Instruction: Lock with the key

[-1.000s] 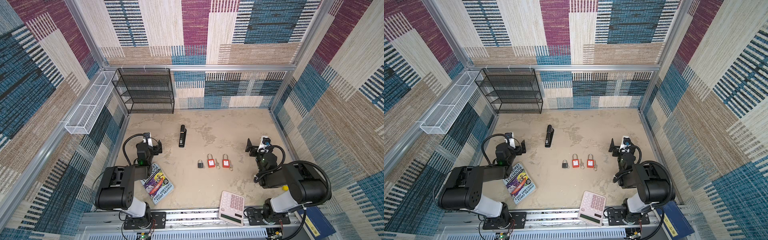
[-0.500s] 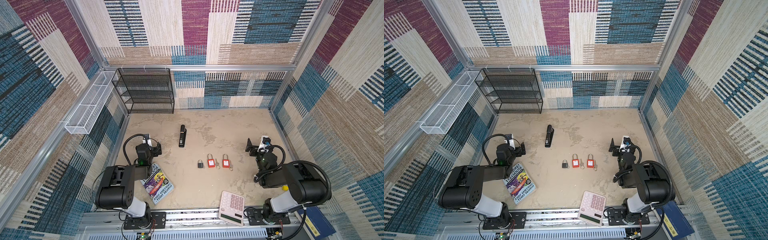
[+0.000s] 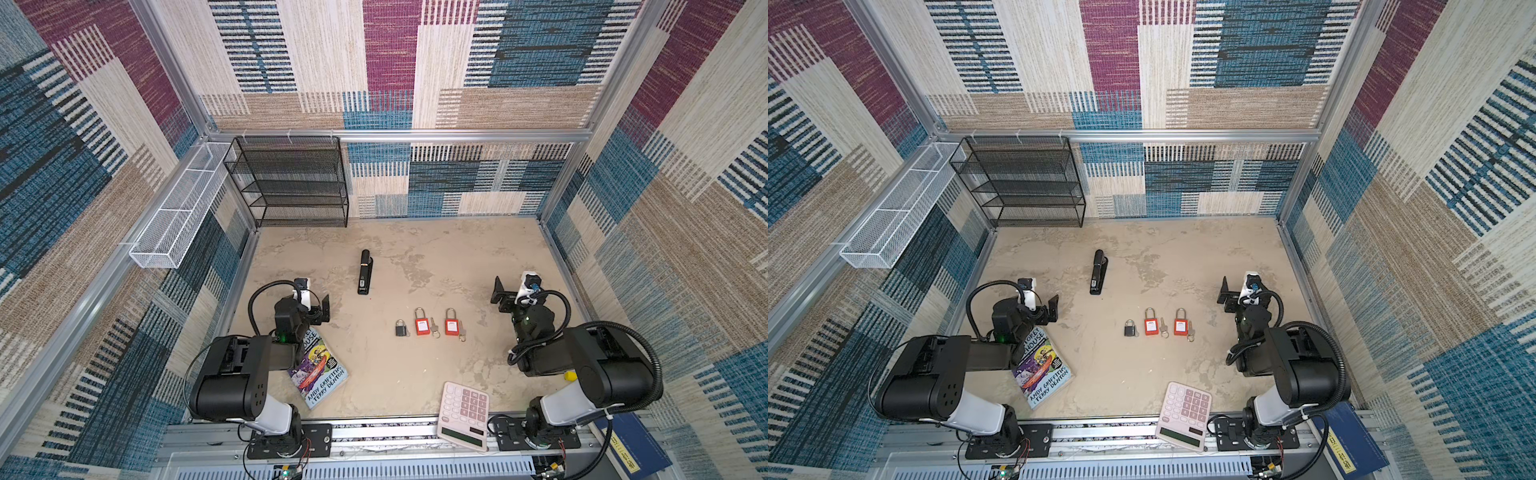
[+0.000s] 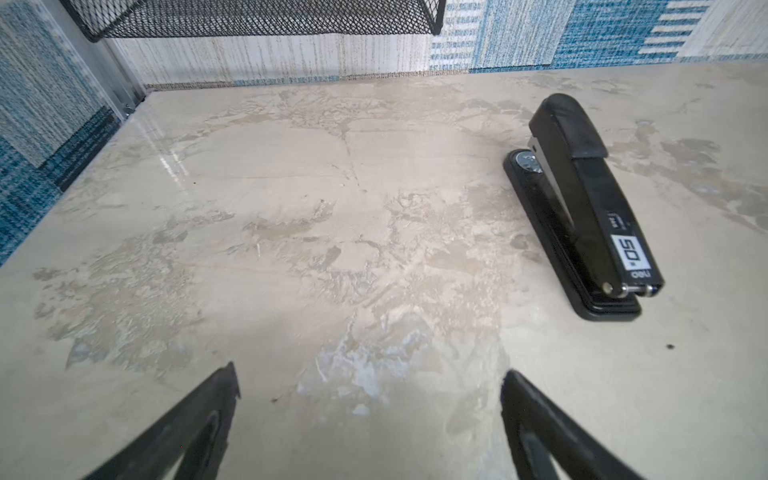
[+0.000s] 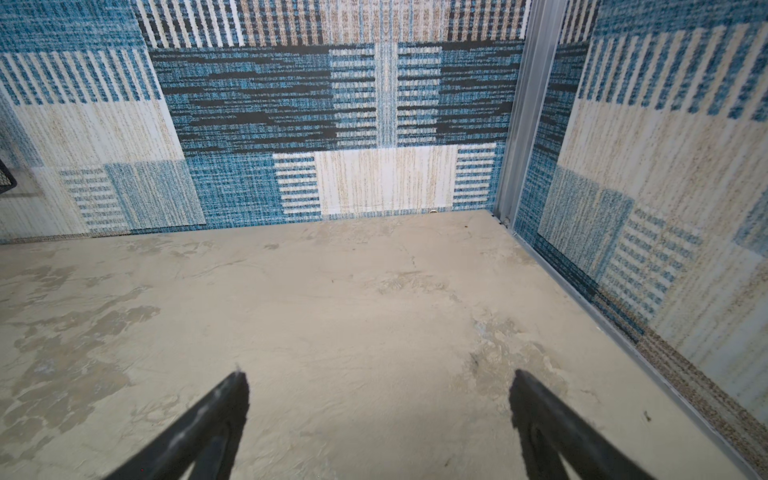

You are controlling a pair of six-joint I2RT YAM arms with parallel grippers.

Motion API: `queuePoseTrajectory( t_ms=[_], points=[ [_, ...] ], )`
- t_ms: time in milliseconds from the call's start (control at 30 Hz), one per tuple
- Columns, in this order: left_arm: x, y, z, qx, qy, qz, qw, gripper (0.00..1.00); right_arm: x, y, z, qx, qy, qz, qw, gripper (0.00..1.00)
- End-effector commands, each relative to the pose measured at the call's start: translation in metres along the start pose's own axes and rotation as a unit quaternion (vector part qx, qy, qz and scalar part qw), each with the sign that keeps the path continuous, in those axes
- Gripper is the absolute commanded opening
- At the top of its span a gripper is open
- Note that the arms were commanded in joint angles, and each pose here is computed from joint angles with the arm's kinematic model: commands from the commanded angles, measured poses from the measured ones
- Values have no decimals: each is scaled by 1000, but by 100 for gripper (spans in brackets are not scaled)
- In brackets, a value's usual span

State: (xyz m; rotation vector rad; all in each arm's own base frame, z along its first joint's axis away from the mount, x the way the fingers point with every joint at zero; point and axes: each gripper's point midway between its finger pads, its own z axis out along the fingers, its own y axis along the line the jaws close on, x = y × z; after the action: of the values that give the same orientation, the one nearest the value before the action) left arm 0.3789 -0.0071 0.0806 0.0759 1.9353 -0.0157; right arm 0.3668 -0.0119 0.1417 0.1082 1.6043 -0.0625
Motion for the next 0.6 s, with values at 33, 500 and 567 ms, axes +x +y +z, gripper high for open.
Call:
queuePoseTrajectory(
  t_ms=[33, 500, 567],
  points=[
    [-15, 48, 5, -137, 3, -52, 989, 99, -5, 1, 1, -1, -9, -2, 1000, 99],
    [-20, -1, 16, 10, 2, 7, 1000, 100, -5, 1, 1, -1, -9, -2, 1000, 99],
    [-21, 3, 19, 11, 7, -7, 1000, 100, -5, 1, 1, -1, -9, -2, 1000, 99]
  ],
)
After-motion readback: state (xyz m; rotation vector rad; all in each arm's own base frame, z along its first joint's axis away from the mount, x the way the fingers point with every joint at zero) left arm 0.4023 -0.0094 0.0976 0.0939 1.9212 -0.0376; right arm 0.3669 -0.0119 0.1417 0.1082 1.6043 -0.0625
